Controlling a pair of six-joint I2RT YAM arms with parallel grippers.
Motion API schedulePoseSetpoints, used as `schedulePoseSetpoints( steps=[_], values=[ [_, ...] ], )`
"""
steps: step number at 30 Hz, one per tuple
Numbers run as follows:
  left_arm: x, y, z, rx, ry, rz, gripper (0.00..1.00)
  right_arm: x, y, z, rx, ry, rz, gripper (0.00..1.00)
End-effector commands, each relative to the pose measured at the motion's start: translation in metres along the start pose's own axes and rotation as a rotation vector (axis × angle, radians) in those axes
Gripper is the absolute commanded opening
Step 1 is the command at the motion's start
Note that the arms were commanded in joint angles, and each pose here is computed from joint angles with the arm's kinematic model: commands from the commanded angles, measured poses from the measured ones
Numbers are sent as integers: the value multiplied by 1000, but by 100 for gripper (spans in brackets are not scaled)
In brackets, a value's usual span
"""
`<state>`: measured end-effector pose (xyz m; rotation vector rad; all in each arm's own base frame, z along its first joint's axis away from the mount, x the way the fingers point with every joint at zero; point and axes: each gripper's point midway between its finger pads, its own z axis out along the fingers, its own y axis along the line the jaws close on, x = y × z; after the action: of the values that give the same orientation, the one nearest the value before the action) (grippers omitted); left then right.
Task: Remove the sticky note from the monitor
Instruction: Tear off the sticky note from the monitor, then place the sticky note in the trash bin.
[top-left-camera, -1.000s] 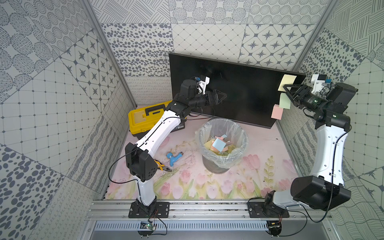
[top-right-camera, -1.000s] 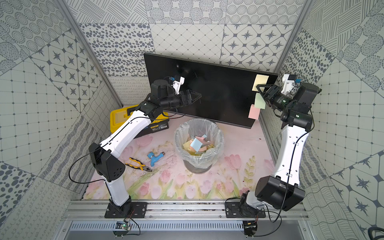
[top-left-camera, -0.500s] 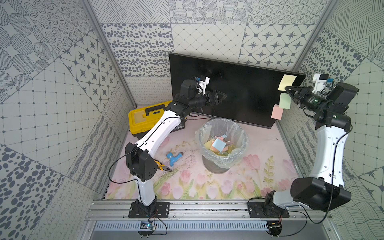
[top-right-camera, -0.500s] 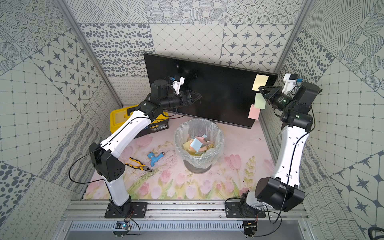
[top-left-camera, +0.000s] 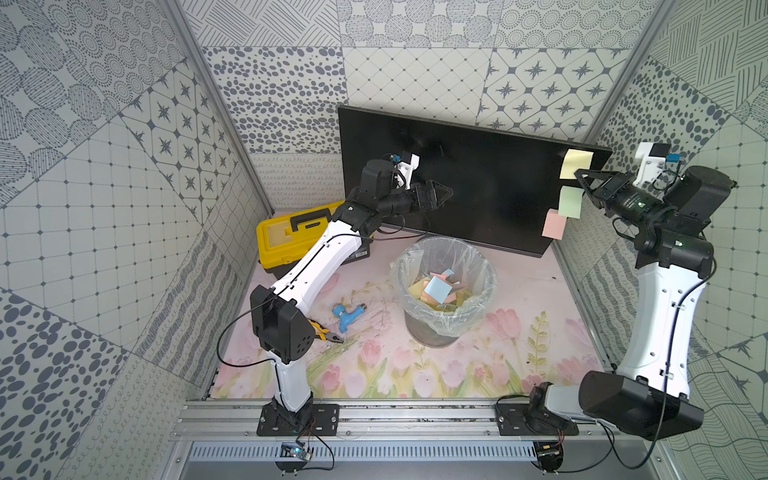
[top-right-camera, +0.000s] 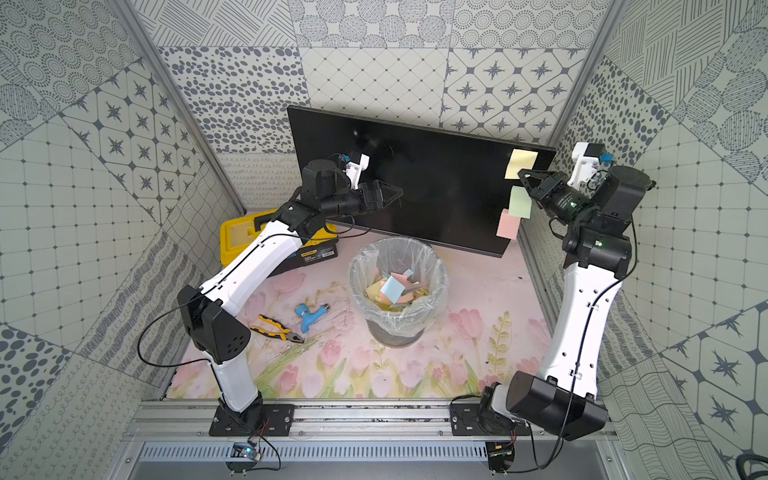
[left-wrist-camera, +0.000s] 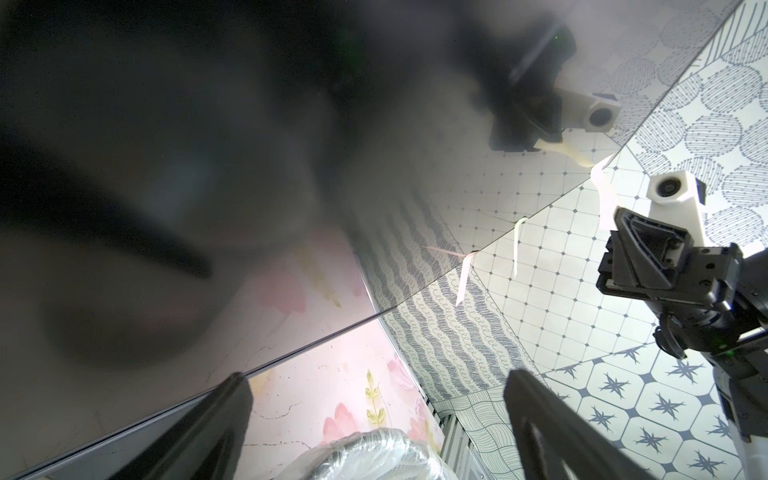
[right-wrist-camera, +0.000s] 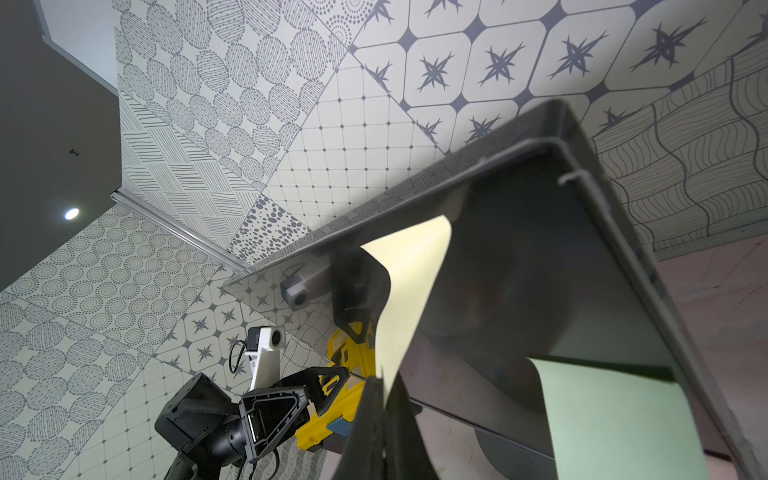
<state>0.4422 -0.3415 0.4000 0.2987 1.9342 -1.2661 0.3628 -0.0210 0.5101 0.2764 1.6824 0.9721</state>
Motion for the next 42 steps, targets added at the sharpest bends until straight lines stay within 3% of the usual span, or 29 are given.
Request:
schedulePoseSetpoints(
  steps=[1, 13, 22, 28, 32, 42],
  values=[
    [-4, -7, -3, 15, -12, 44, 99, -5, 38, -14, -65, -33, -79, 0],
    [-3, -10, -6, 19, -5, 45, 100, 6, 54, -26, -91, -23, -102, 0],
    [-5, -23, -29, 0, -31, 140, 100, 19, 67, -25, -97, 19, -176, 0],
    [-6, -25, -53, -62, -68, 239, 99, 36, 84, -16, -88, 76, -263, 0],
    [-4, -9, -72, -176, -101, 289, 99, 52, 89, -8, -50, 125, -341, 0],
    [-16, 40, -135, -342, -262, 123, 99, 123, 84, 21, 101, 412, -574, 0]
  ],
)
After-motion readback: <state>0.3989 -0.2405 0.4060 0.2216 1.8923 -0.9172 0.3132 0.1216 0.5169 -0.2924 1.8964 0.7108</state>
